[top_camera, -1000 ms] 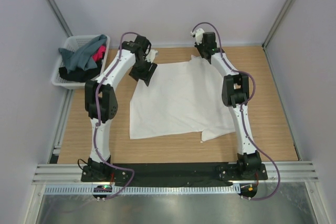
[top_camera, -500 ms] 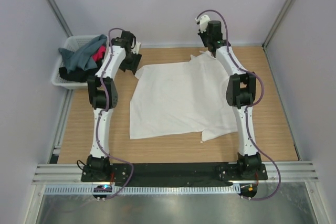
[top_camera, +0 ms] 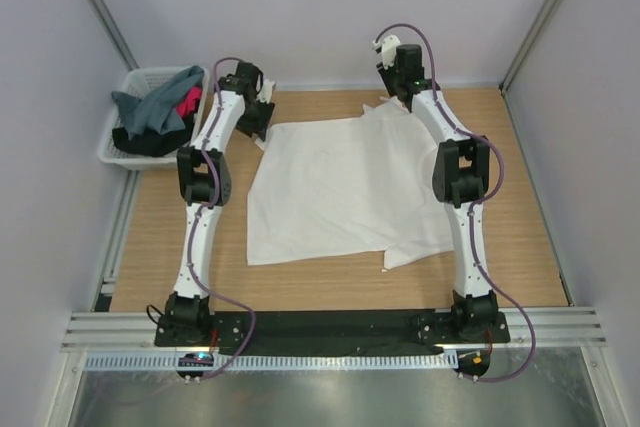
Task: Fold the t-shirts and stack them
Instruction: Flatten the tshirt out
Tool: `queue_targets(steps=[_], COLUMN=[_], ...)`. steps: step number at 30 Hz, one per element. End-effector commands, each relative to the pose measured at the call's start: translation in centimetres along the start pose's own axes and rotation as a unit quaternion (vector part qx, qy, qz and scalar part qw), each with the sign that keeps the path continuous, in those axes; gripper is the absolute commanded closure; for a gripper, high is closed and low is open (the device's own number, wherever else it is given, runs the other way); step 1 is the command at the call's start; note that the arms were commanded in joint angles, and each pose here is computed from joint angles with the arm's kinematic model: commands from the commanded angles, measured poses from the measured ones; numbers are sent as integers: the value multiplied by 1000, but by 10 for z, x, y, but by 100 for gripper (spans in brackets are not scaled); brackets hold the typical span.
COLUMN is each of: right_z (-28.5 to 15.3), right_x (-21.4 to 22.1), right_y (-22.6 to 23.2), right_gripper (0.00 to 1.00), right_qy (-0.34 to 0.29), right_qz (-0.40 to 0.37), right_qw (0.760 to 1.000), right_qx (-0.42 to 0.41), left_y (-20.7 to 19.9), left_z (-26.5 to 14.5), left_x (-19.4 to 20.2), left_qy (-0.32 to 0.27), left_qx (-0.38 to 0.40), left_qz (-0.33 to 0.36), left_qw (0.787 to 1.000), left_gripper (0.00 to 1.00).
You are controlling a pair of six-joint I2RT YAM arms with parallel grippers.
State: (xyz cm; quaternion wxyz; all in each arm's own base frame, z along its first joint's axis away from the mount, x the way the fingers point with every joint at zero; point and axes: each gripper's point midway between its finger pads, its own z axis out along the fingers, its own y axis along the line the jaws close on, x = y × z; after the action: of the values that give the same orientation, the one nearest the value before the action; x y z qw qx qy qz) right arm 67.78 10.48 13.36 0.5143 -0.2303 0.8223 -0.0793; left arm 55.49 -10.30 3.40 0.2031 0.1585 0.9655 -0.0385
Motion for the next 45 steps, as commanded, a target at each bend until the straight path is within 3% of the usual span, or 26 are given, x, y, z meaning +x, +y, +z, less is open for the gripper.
queue_targets(steps=[1, 5, 9, 10, 14, 22, 36, 45], right_z=[-28, -26, -21, -20, -9, 17, 42, 45], right_x=[-43, -42, -38, -38, -26, -8, 7, -2], right_y=[-26, -26, -20, -17, 2, 20, 20, 15], right_gripper=[59, 46, 36, 35, 36, 37, 38, 47], right_qy=[-41, -41, -37, -37, -27, -15, -15, -35], right_qz=[1, 3, 3, 3, -2, -14, -24, -16], right_qw=[999, 998, 999, 999, 1000, 1000, 999, 999], right_qx=[34, 40, 36, 32, 6, -7, 17, 31], left_y=[-2, -10, -12, -12, -13, -16, -21, -23], left_z=[8, 9, 7, 7, 5, 1, -9, -10], left_x=[-6, 4, 10, 9, 11, 16, 11, 14], left_qy=[-14, 3, 13, 12, 15, 23, 14, 19], left_qx=[21, 39, 43, 44, 49, 57, 66, 69], left_qz=[2, -2, -7, -7, -5, -4, -8, -9], left_qw=[1000, 999, 999, 999, 999, 998, 998, 997], left_gripper=[55, 66, 65, 66, 86, 99, 98, 97])
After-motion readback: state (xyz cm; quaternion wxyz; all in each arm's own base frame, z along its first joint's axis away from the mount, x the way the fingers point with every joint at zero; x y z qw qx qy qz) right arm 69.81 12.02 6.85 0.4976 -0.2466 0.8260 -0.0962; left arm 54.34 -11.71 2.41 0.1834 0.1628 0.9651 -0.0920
